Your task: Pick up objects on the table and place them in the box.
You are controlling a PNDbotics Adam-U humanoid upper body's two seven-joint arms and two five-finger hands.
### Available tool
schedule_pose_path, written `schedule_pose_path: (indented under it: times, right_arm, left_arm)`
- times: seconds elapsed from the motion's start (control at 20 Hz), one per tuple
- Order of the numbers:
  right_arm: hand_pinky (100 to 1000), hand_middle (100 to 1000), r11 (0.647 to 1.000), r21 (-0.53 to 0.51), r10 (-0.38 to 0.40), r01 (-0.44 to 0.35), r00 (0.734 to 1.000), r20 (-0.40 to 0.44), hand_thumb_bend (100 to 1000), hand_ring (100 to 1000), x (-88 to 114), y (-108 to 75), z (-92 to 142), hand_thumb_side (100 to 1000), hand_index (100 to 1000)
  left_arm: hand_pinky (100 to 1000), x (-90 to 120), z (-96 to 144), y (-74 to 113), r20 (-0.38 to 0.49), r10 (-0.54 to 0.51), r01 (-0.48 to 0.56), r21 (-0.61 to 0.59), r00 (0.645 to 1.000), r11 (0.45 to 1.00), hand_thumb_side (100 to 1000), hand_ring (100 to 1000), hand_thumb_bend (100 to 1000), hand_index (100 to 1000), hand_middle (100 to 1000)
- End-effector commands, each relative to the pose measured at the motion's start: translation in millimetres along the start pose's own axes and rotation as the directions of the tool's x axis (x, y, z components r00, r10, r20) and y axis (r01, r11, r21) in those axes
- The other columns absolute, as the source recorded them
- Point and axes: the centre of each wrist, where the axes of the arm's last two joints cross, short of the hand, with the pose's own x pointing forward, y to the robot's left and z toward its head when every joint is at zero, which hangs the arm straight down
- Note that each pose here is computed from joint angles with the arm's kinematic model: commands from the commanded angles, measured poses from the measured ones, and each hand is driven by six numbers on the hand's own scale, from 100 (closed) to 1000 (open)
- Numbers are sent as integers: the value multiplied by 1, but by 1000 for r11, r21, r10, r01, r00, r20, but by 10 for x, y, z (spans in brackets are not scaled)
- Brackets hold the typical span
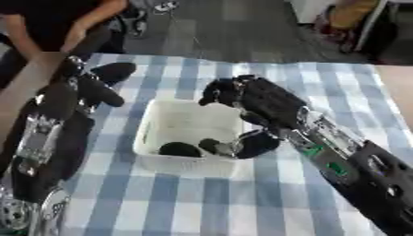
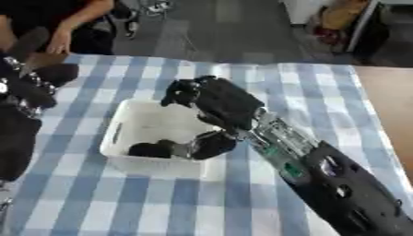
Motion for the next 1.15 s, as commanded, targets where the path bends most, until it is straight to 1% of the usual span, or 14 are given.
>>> schedule_pose_path:
  times: [0.05,0.25,0.55,0.6,0.75,0.85,0.9,0.95,1.15]
  right_arm:
    - [622,744,1000,-9,22,-22,1000,7,477,614,-28,-66,-5,951,805]
    - [620,741,1000,-1,27,-27,1000,-5,493,611,-34,-67,-1,947,802]
    - [617,736,999,4,34,-34,999,-27,486,607,-39,-73,6,943,802]
    - [616,734,999,5,34,-34,999,-30,486,605,-39,-72,9,938,802]
    - [617,734,999,20,34,-33,999,-36,477,606,-44,-49,29,883,812]
    - [622,738,999,38,33,-32,999,-41,513,612,-50,-20,50,861,823]
    - [624,738,998,52,32,-30,999,-42,551,613,-53,1,60,845,827]
    - [624,741,998,63,31,-29,999,-41,524,615,-55,15,67,863,828]
    - [624,741,996,87,29,-27,999,-33,493,617,-39,37,98,866,830]
  left_arm:
    - [898,72,-69,-13,40,-3,3,-9,999,1000,864,787,100,580,1000]
    - [899,73,-69,-13,40,-3,4,-9,999,1000,864,788,100,579,1000]
    - [899,72,-68,-13,40,-5,5,-10,999,1000,864,788,100,579,1000]
    - [899,72,-68,-12,39,-5,5,-10,999,1000,864,788,100,579,1000]
    - [899,72,-64,-8,38,-7,7,-9,999,1000,865,789,100,578,1000]
    - [899,71,-60,-5,36,-9,10,-9,999,1000,864,791,100,578,1000]
    - [899,71,-58,-3,35,-11,11,-9,999,1000,864,791,100,578,1000]
    - [899,71,-56,-1,34,-12,12,-8,999,1000,864,791,100,578,1000]
    - [900,68,-44,8,30,-19,19,-6,999,1000,865,792,100,576,1000]
